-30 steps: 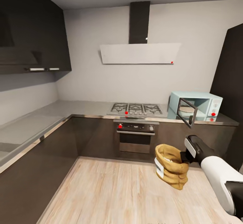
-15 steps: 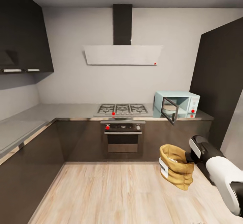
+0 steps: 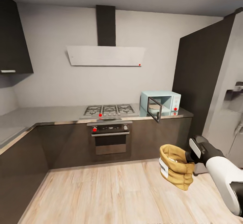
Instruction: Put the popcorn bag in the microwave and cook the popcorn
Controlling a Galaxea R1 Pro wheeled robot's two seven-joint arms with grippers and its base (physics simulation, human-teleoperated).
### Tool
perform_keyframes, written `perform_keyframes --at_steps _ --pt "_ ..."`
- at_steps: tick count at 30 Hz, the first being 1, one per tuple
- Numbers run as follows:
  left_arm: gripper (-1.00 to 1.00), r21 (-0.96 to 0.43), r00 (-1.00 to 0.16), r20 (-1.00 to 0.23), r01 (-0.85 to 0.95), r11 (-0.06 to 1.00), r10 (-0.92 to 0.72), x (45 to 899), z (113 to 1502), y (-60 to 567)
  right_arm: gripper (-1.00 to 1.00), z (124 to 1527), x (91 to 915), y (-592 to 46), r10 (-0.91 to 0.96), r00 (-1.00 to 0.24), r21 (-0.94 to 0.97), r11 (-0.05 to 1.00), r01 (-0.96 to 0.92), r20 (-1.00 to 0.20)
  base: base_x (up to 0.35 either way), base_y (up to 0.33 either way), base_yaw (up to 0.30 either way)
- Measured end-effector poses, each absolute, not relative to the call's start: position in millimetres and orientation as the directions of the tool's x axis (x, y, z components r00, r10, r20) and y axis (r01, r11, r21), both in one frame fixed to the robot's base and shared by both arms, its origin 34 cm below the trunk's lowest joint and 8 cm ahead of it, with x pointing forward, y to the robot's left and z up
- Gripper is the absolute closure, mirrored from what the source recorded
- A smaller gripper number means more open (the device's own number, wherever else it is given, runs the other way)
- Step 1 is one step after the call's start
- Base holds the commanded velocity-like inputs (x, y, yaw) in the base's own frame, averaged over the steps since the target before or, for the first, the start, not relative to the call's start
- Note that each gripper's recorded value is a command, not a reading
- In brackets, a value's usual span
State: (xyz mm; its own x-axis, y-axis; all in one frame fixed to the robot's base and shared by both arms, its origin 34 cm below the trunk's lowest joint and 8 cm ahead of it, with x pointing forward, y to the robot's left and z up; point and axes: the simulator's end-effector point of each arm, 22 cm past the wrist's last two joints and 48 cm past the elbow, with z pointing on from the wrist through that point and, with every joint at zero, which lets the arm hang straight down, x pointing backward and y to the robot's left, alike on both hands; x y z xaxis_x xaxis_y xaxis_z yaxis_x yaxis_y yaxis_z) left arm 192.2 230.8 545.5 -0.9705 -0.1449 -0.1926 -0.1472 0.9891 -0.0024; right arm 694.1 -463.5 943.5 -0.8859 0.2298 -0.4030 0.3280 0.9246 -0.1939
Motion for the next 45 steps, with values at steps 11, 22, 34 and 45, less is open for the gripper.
perform_keyframes --at_steps 11,22,34,45 --pt "-1.00 -0.005 -0.971 -0.200 -0.136 0.991 -0.134 195.0 546.0 228.7 1.00 946.6 694.2 -462.3 0.228 -0.884 -0.191 0.925 0.327 -0.408 0.000 0.000 -0.267" --pt "-1.00 -0.002 -0.971 -0.194 -0.140 0.990 -0.138 193.5 545.8 230.5 1.00 948.3 694.1 -462.1 0.229 -0.883 -0.190 0.925 0.328 -0.411 0.161 0.000 -0.054" --pt "-1.00 -0.002 -0.971 -0.192 -0.146 0.989 -0.143 193.1 545.7 231.1 1.00 947.3 696.9 -455.0 0.227 -0.883 -0.156 0.937 0.313 -0.412 0.316 0.000 0.000" --pt "-1.00 -0.002 -0.970 -0.194 -0.148 0.989 -0.146 193.3 545.8 231.3 1.00 947.9 697.2 -455.3 0.225 -0.882 -0.158 0.937 0.313 -0.413 0.316 0.000 0.000"
